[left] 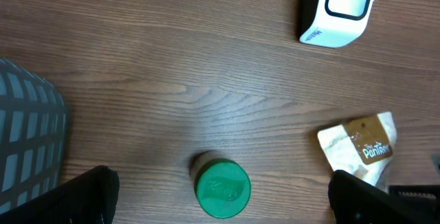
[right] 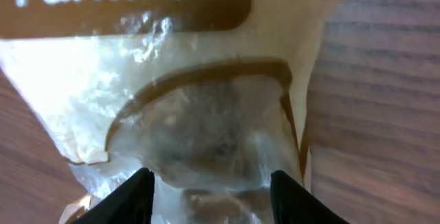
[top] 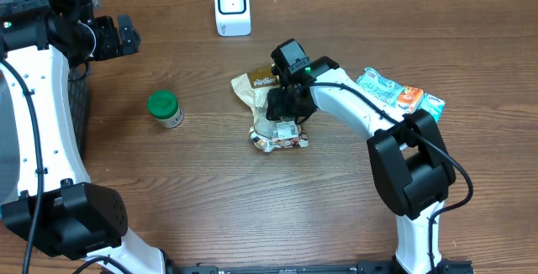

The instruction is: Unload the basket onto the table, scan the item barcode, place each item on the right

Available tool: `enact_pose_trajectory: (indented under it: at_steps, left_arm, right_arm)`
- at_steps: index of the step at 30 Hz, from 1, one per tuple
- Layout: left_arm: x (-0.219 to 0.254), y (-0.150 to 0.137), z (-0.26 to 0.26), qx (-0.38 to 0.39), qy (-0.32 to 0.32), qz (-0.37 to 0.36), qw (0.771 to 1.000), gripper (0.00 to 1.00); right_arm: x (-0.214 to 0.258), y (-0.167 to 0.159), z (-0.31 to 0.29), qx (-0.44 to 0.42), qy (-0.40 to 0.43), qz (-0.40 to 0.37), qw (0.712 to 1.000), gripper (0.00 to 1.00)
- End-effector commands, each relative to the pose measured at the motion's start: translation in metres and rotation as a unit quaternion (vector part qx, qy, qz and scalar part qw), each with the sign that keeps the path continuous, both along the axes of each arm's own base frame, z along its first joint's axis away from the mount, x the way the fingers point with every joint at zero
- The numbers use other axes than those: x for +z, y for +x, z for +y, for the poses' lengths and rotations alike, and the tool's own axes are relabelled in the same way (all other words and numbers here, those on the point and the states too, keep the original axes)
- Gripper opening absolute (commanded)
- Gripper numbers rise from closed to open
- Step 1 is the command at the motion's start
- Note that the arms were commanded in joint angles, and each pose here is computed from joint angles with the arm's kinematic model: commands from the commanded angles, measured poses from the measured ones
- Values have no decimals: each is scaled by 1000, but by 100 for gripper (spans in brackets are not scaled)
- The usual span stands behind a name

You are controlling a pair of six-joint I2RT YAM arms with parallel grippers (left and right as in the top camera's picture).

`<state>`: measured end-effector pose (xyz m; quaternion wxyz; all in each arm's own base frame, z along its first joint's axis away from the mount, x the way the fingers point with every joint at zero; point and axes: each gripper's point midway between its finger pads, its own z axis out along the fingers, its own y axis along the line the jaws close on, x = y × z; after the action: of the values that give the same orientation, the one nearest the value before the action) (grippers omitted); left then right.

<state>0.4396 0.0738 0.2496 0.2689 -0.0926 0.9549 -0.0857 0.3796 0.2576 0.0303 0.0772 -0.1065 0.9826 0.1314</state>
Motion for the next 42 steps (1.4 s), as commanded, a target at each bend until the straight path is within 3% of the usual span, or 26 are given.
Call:
enact_pose_trajectory:
  at_steps: [1, 4, 8, 11, 13, 18, 27, 34, 39, 42]
  left_arm:
    - [10, 0, -1, 1, 0, -13, 1000, 100]
    - [10, 0, -1, 1, 0, -14, 1000, 100]
    - [10, 0, -1, 1, 0, -14, 1000, 100]
    - [10, 0, -1, 1, 0, -14, 1000, 99]
    - [10, 0, -2, 0, 0, -13, 1000, 100]
    - [10, 0, -2, 0, 0, -13, 1000, 100]
    - [10, 0, -1, 1, 0, -14, 1000, 100]
    - [10, 0, -1, 1, 0, -13, 1000, 100]
    - [10, 0, -1, 1, 0, -13, 1000, 100]
    - [10, 0, -1, 1, 0, -14, 1000, 100]
  right_arm:
    - [57, 21, 12, 54, 6, -63, 997, 51]
    - [89, 27, 15, 72, 6, -80, 994, 50]
    - [100, 26, 14, 76, 4, -80, 994, 49]
    - [95, 23, 13, 16, 12, -56, 998, 25]
    - [91, 23, 14, -50, 24, -34, 998, 22]
    - [74, 29, 27, -164, 33, -37, 985, 23]
    - [48, 23, 28, -215, -4, -49, 975, 23]
    - [4, 14, 29, -217, -23, -8, 976, 24]
    - [-36, 0, 36, -206, -28, 47, 977, 33]
    - [-46, -3, 34, -205, -36, 58, 976, 44]
